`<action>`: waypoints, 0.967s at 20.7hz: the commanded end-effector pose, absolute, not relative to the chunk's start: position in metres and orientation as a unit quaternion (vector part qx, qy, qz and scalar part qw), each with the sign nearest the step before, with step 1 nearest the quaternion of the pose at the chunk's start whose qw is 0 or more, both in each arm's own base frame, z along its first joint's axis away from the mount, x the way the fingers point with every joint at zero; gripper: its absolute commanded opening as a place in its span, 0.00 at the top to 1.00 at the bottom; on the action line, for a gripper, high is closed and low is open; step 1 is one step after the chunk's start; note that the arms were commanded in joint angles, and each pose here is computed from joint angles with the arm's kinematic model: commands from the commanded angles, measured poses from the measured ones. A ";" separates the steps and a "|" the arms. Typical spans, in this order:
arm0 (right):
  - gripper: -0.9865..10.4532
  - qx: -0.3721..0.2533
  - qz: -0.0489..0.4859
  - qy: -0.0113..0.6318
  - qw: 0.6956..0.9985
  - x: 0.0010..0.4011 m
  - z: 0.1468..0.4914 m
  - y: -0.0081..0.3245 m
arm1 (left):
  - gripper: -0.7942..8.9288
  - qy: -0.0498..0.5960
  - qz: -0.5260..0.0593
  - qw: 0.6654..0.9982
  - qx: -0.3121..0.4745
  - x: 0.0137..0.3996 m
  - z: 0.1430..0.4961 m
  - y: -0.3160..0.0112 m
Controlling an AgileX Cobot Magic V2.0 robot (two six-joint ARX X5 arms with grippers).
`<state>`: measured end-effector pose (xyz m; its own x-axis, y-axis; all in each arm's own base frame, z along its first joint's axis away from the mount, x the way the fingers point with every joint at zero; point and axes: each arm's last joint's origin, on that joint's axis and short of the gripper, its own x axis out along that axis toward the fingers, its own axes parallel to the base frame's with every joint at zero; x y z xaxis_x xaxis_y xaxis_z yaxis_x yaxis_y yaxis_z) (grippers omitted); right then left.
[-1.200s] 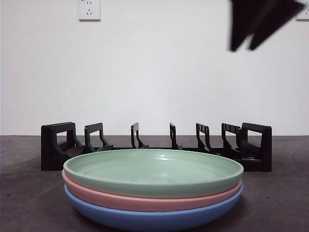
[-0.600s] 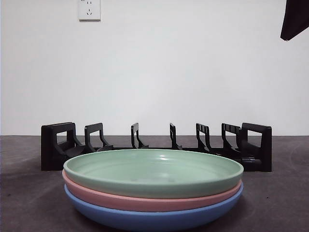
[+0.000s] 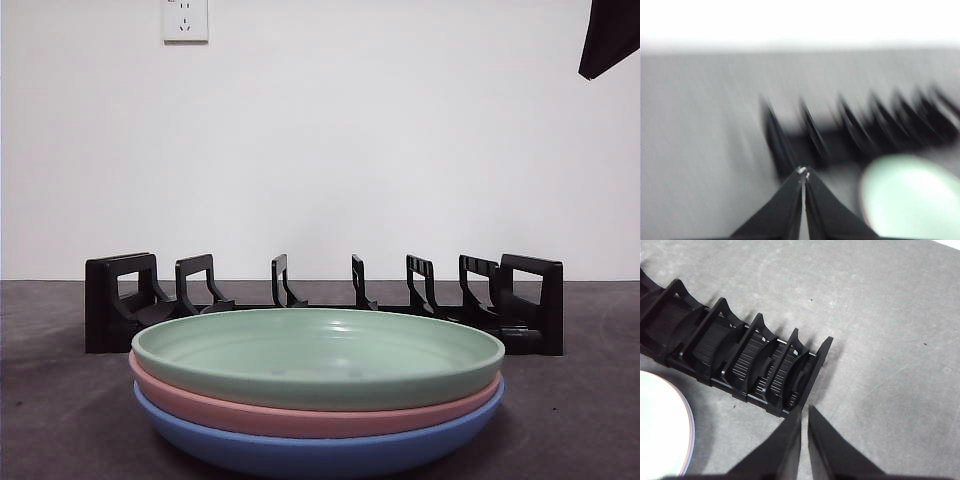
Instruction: Place the plate
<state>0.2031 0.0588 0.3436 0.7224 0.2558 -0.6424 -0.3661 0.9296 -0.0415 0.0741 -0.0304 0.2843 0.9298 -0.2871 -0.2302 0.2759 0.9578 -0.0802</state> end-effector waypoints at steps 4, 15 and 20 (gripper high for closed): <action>0.90 -0.078 0.169 0.324 0.927 0.204 0.348 0.060 | 0.91 -0.015 -0.082 0.996 0.028 0.089 0.202 -0.015; 0.90 -0.078 0.170 0.323 0.928 0.205 0.348 0.060 | 0.91 0.051 0.001 0.999 0.002 0.097 0.157 0.000; 0.90 -0.078 0.170 0.323 0.928 0.205 0.348 0.060 | 0.91 0.051 0.001 0.999 0.003 0.097 0.157 0.000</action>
<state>0.2032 0.0588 0.3440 0.7252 0.2574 -0.6386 -0.3665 0.9295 -0.0415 0.0955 0.0000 0.1624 0.9955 0.0011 -0.0943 -0.0001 0.9999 0.0106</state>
